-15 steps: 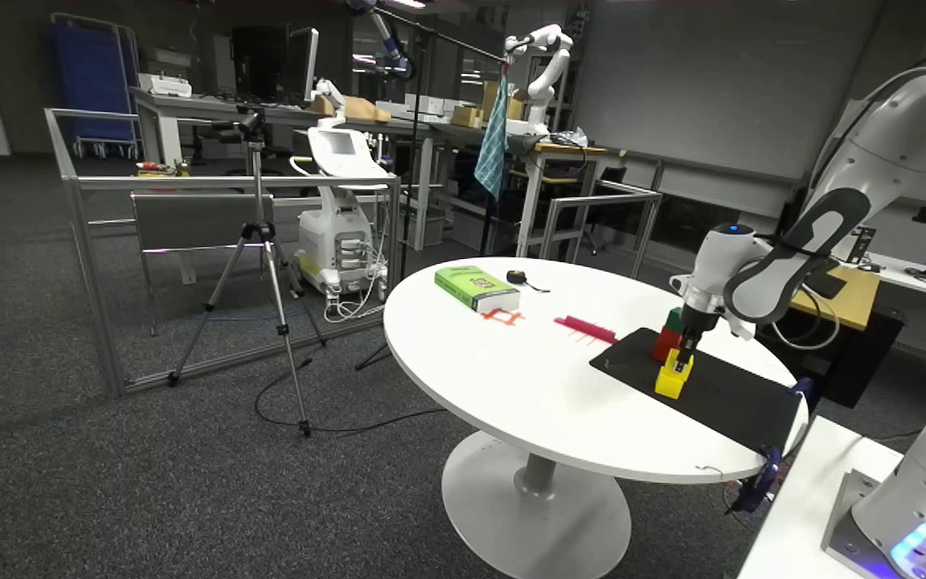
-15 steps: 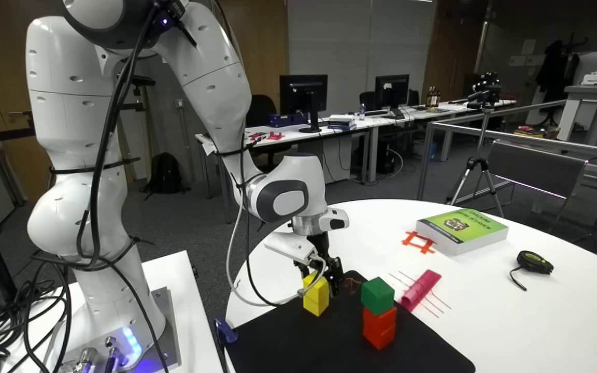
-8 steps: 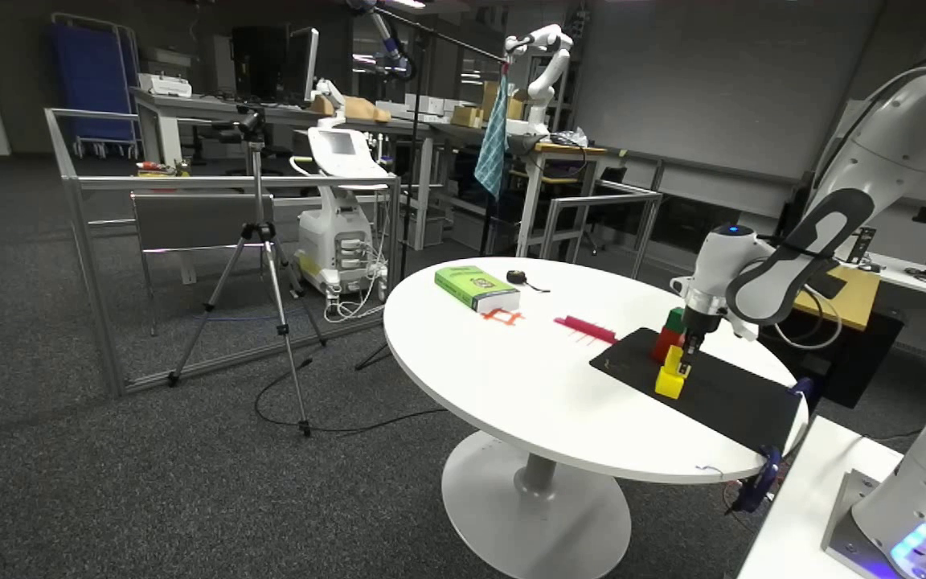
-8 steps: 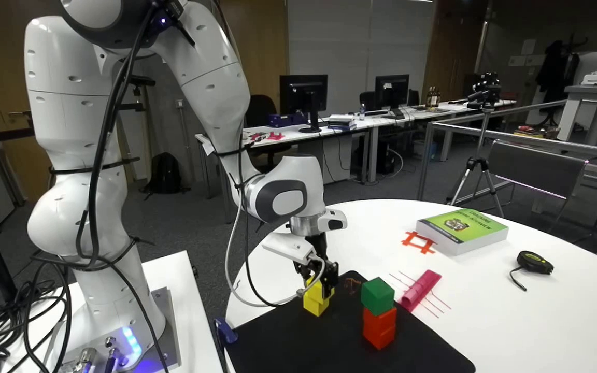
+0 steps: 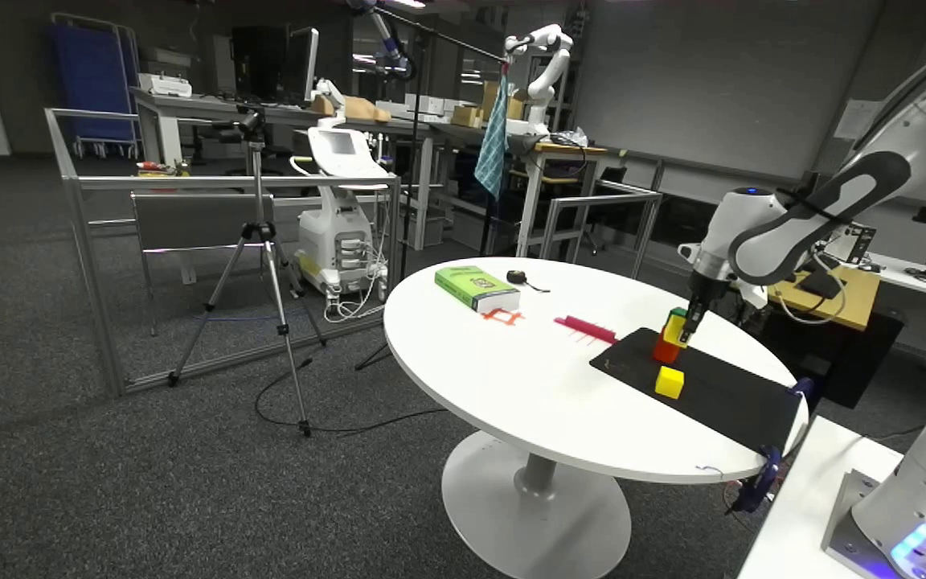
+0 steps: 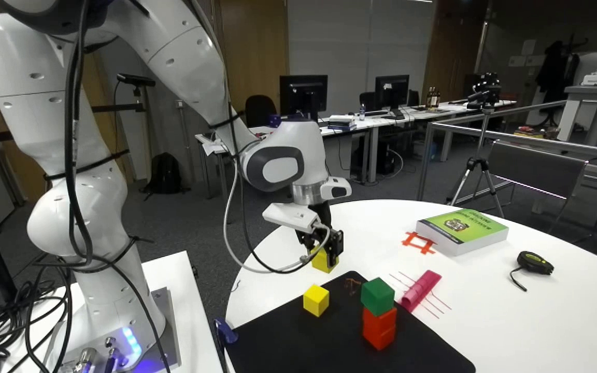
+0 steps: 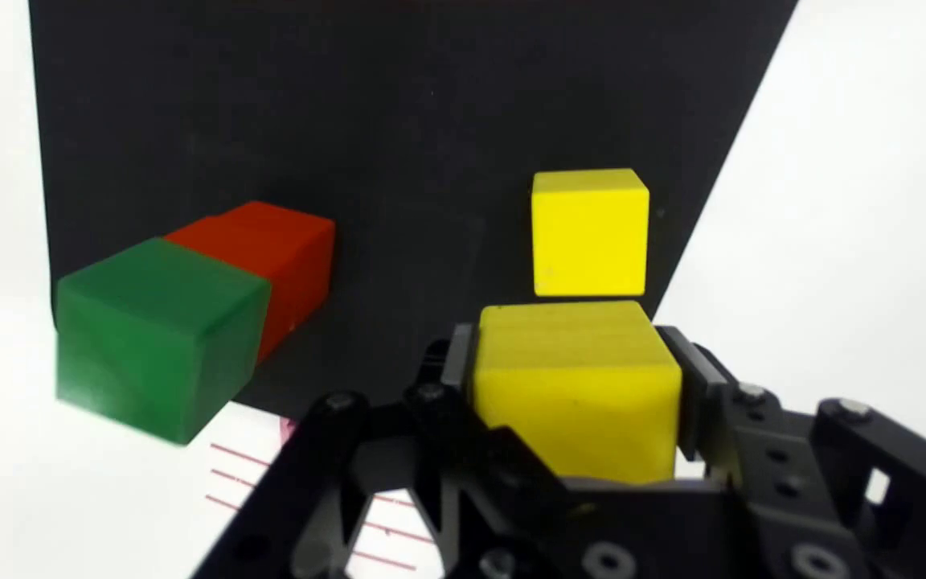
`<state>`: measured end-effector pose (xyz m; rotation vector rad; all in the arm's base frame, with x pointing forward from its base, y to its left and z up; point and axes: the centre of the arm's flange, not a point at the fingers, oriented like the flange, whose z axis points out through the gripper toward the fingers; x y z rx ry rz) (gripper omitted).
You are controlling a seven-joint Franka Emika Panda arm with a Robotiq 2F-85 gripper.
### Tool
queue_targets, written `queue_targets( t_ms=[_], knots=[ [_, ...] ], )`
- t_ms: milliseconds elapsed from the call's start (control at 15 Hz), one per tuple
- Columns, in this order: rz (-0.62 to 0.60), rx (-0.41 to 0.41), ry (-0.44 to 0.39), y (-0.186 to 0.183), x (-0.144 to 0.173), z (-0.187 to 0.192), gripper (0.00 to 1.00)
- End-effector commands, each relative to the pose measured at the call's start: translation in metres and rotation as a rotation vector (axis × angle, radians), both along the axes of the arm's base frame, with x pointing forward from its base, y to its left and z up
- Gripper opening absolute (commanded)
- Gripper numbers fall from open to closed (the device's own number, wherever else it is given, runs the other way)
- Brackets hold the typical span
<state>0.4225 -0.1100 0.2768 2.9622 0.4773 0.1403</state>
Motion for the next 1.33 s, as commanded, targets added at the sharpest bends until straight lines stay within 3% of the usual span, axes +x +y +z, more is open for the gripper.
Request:
queue_targets(
  t_ms=[0,200,400,600,800,1067,1133,1200,1267],
  knots=[
    [-0.017,0.076,-0.064,-0.024,0.003,0.092,0.33],
    [-0.105,0.129,-0.107,-0.049,0.022,0.141,0.33],
    [-0.156,0.091,-0.126,-0.078,0.037,0.161,0.33],
    [-0.209,0.038,-0.117,-0.104,0.043,0.147,0.33],
    [-0.294,-0.003,-0.056,-0.121,0.044,0.114,0.33],
    [-0.442,0.078,0.006,-0.129,0.044,0.078,0.33],
    [-0.383,0.055,0.007,-0.12,0.033,0.078,0.33],
    [-0.386,0.057,0.019,-0.12,0.034,0.072,0.58],
    [-0.384,0.057,0.025,-0.119,0.034,0.069,0.58]
  ],
)
